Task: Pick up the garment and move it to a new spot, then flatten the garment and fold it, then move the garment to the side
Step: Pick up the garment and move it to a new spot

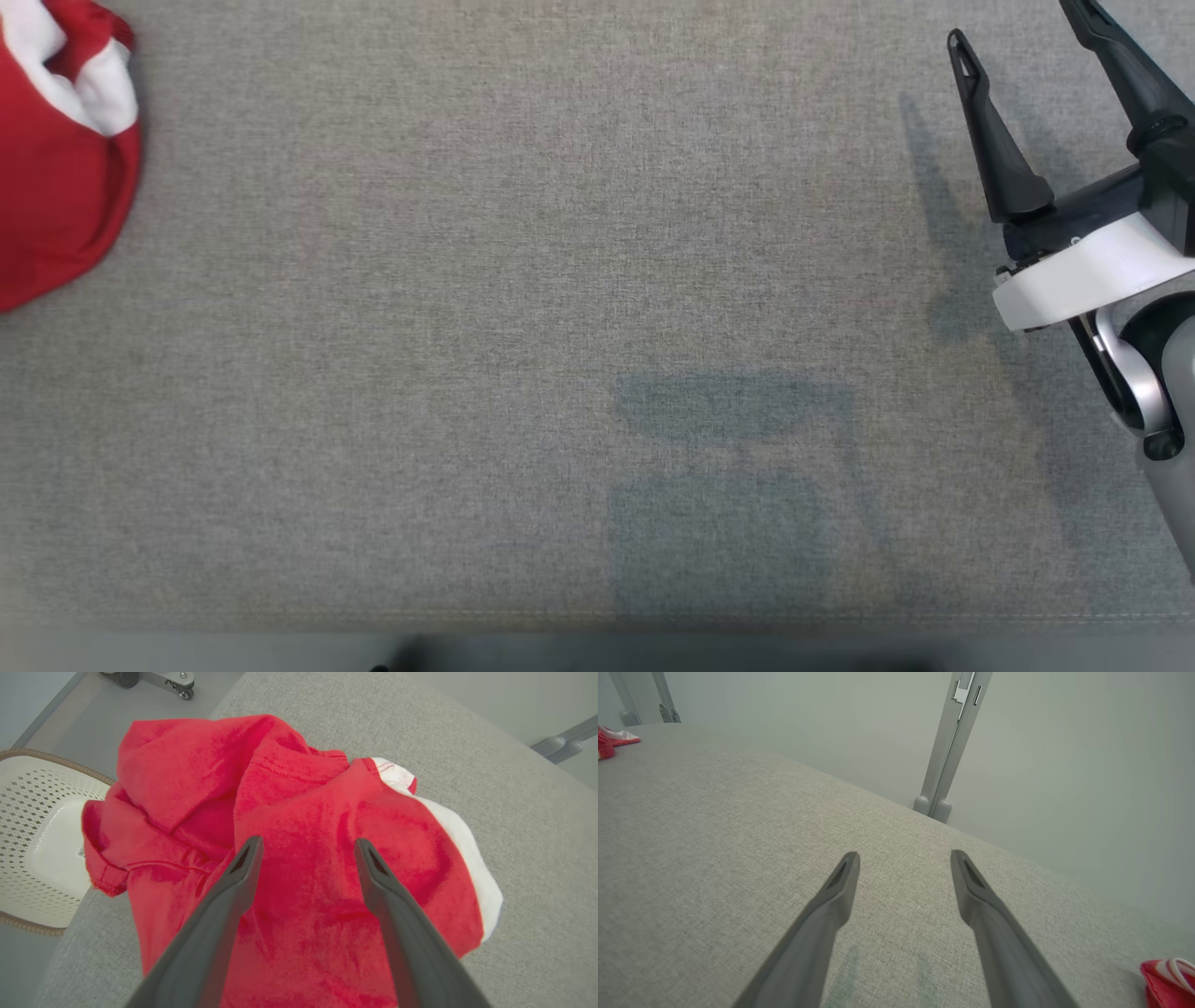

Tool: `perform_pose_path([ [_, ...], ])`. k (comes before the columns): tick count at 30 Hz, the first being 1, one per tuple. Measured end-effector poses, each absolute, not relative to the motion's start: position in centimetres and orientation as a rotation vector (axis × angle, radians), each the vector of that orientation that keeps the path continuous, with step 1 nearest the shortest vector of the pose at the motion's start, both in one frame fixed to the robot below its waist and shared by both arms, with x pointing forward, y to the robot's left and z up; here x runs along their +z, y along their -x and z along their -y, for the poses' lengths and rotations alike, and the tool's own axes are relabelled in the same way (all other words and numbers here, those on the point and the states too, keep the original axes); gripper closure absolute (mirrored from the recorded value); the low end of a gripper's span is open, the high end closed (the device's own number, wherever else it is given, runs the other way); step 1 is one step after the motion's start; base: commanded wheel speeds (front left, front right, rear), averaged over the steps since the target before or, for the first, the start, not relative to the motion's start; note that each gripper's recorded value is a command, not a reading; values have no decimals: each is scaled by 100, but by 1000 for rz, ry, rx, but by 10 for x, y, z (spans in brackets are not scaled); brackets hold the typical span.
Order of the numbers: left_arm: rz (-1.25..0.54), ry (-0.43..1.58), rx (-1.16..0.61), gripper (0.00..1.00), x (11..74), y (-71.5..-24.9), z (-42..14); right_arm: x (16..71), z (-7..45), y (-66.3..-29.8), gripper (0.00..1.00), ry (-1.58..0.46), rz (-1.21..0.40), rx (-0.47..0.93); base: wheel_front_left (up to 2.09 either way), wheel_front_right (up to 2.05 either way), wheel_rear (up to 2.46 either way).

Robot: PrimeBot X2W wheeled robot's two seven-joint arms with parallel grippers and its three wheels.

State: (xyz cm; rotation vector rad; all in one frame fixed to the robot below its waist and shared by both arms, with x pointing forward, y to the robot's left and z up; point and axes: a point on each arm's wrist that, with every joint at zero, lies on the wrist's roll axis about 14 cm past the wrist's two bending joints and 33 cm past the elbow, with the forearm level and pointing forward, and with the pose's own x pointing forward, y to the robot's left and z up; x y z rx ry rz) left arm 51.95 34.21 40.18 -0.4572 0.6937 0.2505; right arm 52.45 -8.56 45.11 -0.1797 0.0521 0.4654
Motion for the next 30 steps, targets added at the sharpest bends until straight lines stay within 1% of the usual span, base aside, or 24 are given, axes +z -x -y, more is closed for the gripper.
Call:
perform_pose_path([
  [1,-731,442,264,0,385,-518,-342,441,89,-526,0,184,-75,460,0,0,0],
  [5,-812,397,281,0,354,-512,-342,429,94,-528,0,189,-102,451,0,0,0],
  [11,-863,384,286,0,336,-510,-339,423,98,-528,0,195,-117,446,0,0,0],
  [12,-868,379,281,34,334,-510,-338,422,98,-528,0,195,-117,446,0,0,0],
  [15,-883,375,270,100,330,-510,-336,422,98,-528,0,194,-118,445,0,0,0],
  [18,-867,377,227,100,334,-517,-327,423,99,-528,0,195,-117,439,0,0,0],
  [20,-809,394,169,100,345,-531,-311,425,99,-528,0,192,-109,431,0,0,0],
  [25,-615,401,-62,100,408,-579,-254,436,93,-524,0,164,-76,431,0,0,0],
  [30,-509,392,-259,100,460,-589,-190,453,83,-515,0,121,-35,436,0,0,0],
])
